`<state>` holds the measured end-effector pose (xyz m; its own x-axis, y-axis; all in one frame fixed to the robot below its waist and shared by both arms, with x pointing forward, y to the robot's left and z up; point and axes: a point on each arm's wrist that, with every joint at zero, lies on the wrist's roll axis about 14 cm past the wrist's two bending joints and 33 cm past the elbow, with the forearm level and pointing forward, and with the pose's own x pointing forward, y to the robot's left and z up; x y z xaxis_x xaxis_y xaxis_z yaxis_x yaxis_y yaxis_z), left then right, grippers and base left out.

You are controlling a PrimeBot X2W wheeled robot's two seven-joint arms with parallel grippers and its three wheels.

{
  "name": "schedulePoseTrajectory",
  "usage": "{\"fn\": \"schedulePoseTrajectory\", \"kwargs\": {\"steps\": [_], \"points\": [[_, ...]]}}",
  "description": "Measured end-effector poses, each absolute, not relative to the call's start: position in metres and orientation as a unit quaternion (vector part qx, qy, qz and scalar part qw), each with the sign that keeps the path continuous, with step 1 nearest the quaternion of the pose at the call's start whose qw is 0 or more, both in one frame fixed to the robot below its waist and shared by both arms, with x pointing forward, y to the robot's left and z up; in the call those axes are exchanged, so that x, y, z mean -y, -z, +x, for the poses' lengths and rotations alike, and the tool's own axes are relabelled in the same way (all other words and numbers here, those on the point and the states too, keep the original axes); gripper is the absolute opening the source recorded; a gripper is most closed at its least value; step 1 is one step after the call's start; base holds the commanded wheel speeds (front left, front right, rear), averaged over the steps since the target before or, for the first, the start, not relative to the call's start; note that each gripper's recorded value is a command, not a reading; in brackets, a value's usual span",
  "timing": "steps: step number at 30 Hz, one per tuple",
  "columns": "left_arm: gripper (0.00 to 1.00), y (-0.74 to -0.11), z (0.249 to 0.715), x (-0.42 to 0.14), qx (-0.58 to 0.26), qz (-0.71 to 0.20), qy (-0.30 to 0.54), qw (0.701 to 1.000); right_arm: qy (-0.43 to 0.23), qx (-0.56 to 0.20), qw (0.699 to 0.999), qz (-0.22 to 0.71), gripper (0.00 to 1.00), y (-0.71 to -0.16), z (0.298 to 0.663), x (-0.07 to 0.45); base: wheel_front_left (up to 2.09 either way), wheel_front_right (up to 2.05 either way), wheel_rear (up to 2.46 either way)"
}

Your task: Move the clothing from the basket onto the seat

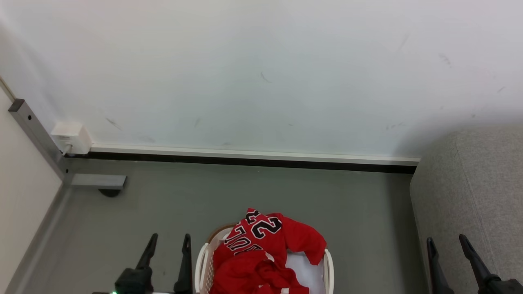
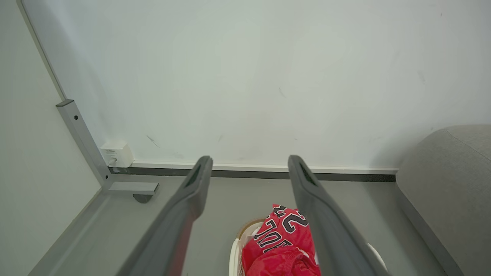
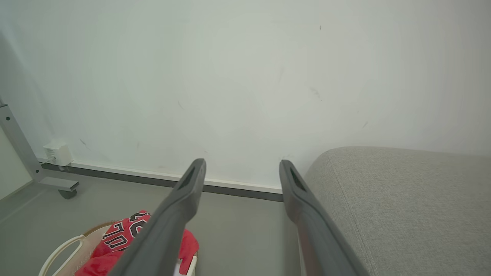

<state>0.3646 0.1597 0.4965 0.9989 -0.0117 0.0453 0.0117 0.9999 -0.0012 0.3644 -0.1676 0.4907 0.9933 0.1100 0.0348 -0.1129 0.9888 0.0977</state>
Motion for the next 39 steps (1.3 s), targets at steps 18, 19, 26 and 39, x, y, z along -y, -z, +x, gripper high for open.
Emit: {"fn": "schedulePoseTrajectory", "kwargs": {"steps": [18,19,26,39], "points": [[1.00,-0.494,0.366,-0.157,0.021,0.004,0.009,1.000,-0.048,0.013,0.997,0.058,1.00,-0.488,0.363,0.170,0.00,0.00,0.00],[1.00,-0.494,0.366,-0.156,0.020,0.004,0.012,1.000,-0.047,0.012,0.997,0.058,1.00,-0.487,0.363,0.170,0.00,0.00,0.00],[1.00,-0.495,0.381,-0.130,0.021,0.002,0.060,0.998,-0.039,0.007,0.997,0.063,1.00,-0.484,0.366,0.175,0.00,0.00,0.00],[1.00,-0.397,0.443,-0.054,-0.126,0.063,0.215,0.966,-0.015,-0.001,0.997,0.071,1.00,-0.471,0.413,0.188,0.00,0.00,0.00]]}}
